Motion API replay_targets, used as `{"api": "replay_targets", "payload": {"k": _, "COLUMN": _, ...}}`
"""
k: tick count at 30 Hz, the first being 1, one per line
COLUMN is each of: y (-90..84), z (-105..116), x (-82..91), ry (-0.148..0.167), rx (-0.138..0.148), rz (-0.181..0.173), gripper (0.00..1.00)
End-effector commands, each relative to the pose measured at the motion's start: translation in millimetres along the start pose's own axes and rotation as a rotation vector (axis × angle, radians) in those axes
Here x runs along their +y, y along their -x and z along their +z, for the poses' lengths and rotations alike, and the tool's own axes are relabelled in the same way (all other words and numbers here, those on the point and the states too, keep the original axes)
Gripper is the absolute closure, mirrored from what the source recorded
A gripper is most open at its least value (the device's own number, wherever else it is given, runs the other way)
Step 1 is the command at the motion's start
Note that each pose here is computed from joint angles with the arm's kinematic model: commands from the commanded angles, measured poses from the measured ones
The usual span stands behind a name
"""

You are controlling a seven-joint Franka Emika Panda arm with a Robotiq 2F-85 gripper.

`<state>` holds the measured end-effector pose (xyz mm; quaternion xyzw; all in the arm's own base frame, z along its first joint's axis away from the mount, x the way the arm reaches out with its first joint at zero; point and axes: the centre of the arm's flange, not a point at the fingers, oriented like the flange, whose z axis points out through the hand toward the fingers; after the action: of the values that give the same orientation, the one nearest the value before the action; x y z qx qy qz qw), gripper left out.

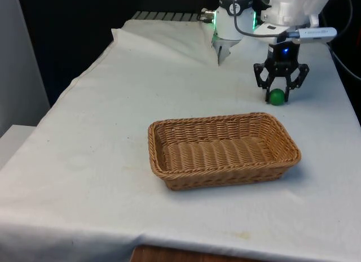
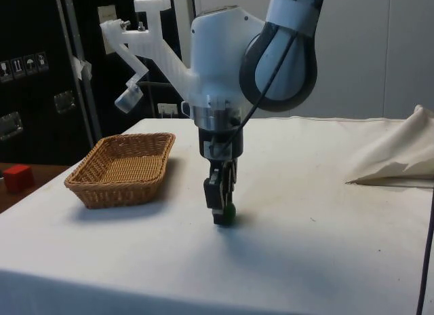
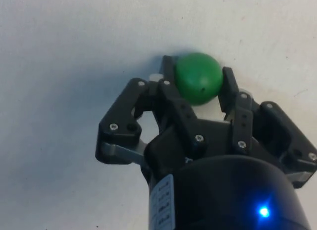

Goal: Pick up the ball and place it into the basket.

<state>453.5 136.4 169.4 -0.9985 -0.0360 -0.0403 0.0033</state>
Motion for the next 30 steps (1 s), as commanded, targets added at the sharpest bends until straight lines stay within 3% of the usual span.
{"api": "replay_targets", "payload": {"k": 1, "y": -0.1, "z": 0, "x": -0.8, "ry": -0.003, "rx": 0.001, "rz": 0.0, "gripper": 0.97}}
{"api": "replay_targets", "payload": {"k": 11, "y": -0.8, "z": -1, "x": -0.2, "ry": -0.001, "rx": 0.003, "rz": 0.0, "gripper": 0.98}}
{"api": "replay_targets", "payload": {"k": 19, "y": -6.1, "z": -39, "x": -0.2, "ry": -0.014, "rx": 0.007, "rz": -0.001, "gripper": 0.98}}
{"api": "replay_targets", "payload": {"k": 30, "y": -16.7, "z": -64, "x": 2.9, "ry": -0.026, "rx": 0.013, "rz": -0.013, "gripper": 0.98}}
